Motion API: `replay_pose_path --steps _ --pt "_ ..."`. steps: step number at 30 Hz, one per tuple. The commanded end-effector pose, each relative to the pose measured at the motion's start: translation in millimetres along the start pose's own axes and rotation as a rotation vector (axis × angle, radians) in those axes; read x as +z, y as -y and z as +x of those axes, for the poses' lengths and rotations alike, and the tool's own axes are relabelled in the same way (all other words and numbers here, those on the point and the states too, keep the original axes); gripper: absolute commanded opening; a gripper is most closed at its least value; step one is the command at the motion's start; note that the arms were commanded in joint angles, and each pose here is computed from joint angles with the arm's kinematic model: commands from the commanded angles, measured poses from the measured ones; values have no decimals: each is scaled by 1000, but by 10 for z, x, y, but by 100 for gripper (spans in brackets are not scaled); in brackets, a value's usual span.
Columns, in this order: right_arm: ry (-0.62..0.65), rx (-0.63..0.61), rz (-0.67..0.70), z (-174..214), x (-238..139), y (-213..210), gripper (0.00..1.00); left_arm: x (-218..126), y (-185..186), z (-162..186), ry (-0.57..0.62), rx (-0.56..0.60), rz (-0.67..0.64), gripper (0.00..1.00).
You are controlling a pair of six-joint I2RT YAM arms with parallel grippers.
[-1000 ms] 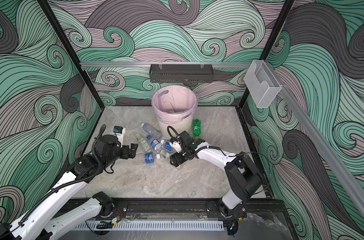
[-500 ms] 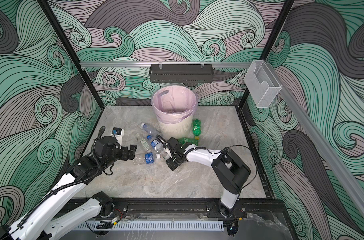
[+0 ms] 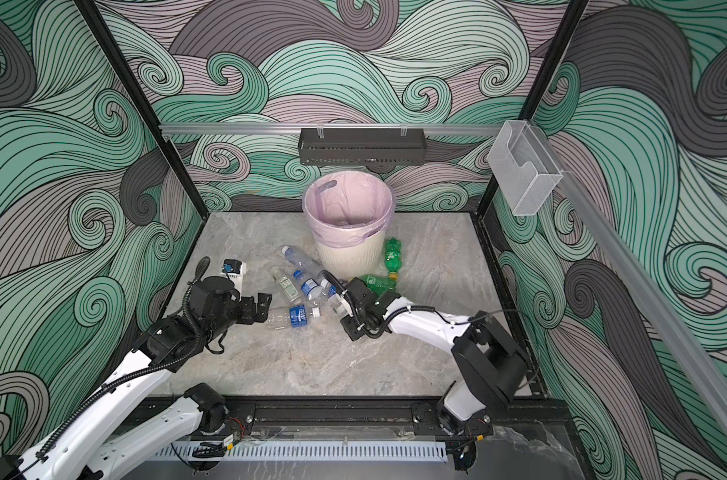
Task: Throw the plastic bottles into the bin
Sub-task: 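Grasp the green-labelled clear bottle with the right gripper while the left withdraws, then lift the green-labelled bottle with the right gripper and drop it into the bin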
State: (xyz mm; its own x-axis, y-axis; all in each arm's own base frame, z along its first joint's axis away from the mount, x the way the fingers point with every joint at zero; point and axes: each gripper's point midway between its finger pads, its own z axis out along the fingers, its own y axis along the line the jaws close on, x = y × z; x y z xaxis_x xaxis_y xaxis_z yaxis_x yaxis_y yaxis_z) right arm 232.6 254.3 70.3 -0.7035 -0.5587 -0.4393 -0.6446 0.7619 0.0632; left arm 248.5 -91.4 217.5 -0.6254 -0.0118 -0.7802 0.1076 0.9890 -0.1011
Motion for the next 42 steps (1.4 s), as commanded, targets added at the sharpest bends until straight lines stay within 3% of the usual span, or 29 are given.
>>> replay_pose_path --steps 1,12,20,23,26,30,32,33,36,42 --pt "65 57 57 19 -172 147 54 7 -14 -101 24 -21 -11 99" --pt "247 328 113 310 -746 720 51 31 97 -181 7 6 36 99" --pt "443 343 152 84 -1547 784 51 61 111 -194 -19 37 38 99" --pt "505 300 142 -189 -1852 751 52 97 132 -182 -35 39 44 99" --pt "529 226 119 -701 -2154 689 54 109 143 -166 -43 42 49 99" --pt "633 145 83 -1826 -2576 708 54 111 181 -157 -53 67 73 99" --pt "622 168 92 -2279 -2580 826 63 87 209 -159 -70 80 86 99" --pt "599 179 102 -2447 -2539 871 72 67 223 -154 -83 88 95 99" --pt "573 220 119 -2676 -2449 946 93 13 263 -90 -123 128 126 99" --pt "610 231 140 -2403 -2517 954 99 43 321 109 -197 217 177 99"
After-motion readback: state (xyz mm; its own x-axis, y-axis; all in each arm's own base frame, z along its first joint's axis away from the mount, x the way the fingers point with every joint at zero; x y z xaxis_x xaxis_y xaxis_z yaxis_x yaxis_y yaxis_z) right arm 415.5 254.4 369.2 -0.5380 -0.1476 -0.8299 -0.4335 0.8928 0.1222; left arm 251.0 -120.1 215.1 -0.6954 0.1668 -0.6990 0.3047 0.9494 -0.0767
